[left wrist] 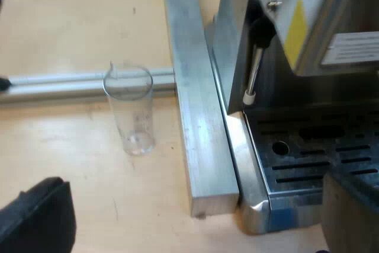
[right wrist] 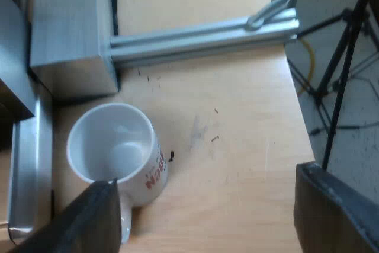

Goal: Remove mug from coffee machine

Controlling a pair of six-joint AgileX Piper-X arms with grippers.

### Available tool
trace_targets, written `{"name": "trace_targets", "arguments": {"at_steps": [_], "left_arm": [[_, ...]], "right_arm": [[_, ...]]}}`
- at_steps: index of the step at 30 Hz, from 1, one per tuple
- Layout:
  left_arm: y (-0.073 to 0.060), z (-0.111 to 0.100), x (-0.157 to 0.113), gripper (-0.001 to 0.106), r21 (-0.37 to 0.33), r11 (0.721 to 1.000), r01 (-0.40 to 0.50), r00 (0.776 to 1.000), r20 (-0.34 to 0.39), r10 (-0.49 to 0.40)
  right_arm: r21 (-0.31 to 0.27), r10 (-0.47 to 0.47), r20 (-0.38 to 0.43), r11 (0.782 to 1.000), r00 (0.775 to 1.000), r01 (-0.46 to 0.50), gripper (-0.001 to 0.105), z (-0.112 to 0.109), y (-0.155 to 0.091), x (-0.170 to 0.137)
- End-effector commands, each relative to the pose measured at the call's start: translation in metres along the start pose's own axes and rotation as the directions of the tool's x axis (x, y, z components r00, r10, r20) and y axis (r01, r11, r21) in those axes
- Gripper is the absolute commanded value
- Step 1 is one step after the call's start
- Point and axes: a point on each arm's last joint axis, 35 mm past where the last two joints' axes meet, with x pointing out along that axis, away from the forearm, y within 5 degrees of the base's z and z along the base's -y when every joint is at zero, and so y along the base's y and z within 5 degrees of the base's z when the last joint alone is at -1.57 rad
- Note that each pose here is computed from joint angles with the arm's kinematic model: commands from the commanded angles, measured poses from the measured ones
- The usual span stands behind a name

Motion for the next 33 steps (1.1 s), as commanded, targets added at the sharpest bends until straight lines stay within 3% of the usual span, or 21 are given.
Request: {"name": "trace_targets", "arguments": {"at_steps": [1, 5, 8, 13, 18, 27, 31, 33], "left_arm": [[0.0, -0.004, -0.018, 0.086, 0.033, 0.999, -0.018, 0.998, 0.065, 0.016], [-0.001, -0.009, -0.036, 0.086, 0.039, 0.999, -0.005, 0.991, 0.138, 0.0], [-0.001, -0.015, -0.054, 0.086, 0.05, 0.999, -0.001, 0.977, 0.213, -0.009], [0.0, -0.029, -0.075, 0.086, 0.056, 0.998, 0.008, 0.963, 0.27, -0.023], [0.002, -0.045, -0.088, 0.086, 0.057, 0.998, 0.009, 0.961, 0.275, -0.024], [0.003, -0.052, -0.087, 0.086, 0.05, 0.999, -0.001, 0.977, 0.212, -0.009], [0.003, -0.056, -0.088, 0.086, 0.054, 0.998, 0.03, 0.984, 0.173, -0.039], [0.003, -0.056, -0.088, 0.086, 0.056, 0.998, 0.032, 0.985, 0.17, -0.041]], "right_arm": [[-0.005, -0.015, 0.056, 1.0, 0.998, 0.015, 0.063, -0.003, -0.001, -0.018], [-0.003, -0.036, 0.145, 0.999, 0.989, 0.036, 0.063, -0.013, -0.001, -0.048], [-0.043, -0.048, 0.203, 0.997, 0.978, 0.058, 0.063, -0.021, 0.0, -0.067], [-0.039, -0.076, 0.314, 0.995, 0.946, 0.093, 0.063, -0.036, 0.001, -0.098], [-0.023, -0.099, 0.401, 0.993, 0.911, 0.118, 0.063, -0.051, 0.003, -0.122], [-0.007, -0.129, 0.542, 0.987, 0.83, 0.158, 0.063, -0.081, 0.007, -0.16], [0.005, -0.139, 0.576, 0.986, 0.806, 0.166, 0.063, -0.097, 0.01, -0.166], [0.004, -0.138, 0.573, 0.986, 0.808, 0.165, 0.063, -0.1, 0.011, -0.163]]}}
